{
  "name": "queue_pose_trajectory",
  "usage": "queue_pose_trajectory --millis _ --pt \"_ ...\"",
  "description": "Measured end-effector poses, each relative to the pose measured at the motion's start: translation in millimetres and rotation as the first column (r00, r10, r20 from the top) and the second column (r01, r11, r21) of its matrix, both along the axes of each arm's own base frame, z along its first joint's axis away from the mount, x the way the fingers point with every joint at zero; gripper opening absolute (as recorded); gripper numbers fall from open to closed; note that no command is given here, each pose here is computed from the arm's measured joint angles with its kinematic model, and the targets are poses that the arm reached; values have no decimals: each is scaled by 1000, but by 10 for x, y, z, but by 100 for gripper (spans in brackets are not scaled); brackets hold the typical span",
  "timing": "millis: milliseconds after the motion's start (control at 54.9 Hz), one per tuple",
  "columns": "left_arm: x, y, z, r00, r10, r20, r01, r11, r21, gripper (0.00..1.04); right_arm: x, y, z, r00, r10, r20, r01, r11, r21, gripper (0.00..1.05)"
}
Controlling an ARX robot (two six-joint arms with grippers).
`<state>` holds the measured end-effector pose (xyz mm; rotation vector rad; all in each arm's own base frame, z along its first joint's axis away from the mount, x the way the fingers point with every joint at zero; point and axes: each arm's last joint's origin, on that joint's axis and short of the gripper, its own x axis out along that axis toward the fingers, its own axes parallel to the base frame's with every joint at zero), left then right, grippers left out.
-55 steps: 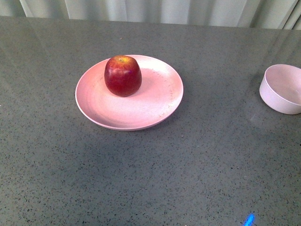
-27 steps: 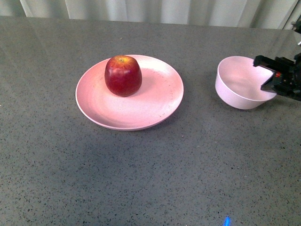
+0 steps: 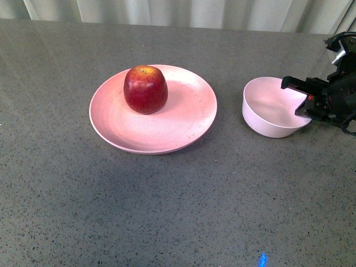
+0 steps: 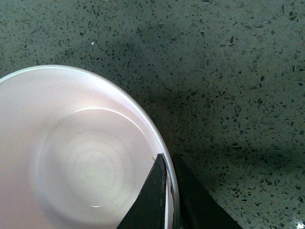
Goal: Move apple from plate to bowl
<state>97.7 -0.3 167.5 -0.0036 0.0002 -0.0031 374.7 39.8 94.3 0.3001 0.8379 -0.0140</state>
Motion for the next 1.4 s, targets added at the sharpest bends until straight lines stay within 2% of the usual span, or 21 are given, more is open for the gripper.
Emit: queue_pose_trajectory --millis 91,273,419,455,601,710,874,1001,1401 --pt "0 0 0 1000 0 0 0 1000 0 96 0 2 -4 1000 1 -1 -1 1000 1 3" --pt "0 0 0 1000 0 0 0 1000 0 96 13 4 8 1000 4 16 -4 1000 16 30" --pt "0 0 0 1000 0 0 0 1000 0 96 -13 -22 68 999 4 47 -5 999 33 58" --pt "0 0 0 1000 0 0 0 1000 0 96 -26 -25 90 998 5 55 -7 999 37 61" --pt "0 0 0 1000 0 0 0 1000 0 96 -131 -49 311 989 16 145 -18 1000 14 82" --pt "0 0 0 1000 0 0 0 1000 0 96 -258 -26 558 968 74 239 -64 997 -48 97" --pt "0 0 0 1000 0 0 0 1000 0 96 -419 89 811 928 195 319 -155 977 -145 96" --pt "0 0 0 1000 0 0 0 1000 0 96 -438 142 859 910 245 334 -192 964 -184 96" --pt "0 0 0 1000 0 0 0 1000 0 96 -448 139 838 910 253 327 -197 961 -195 96"
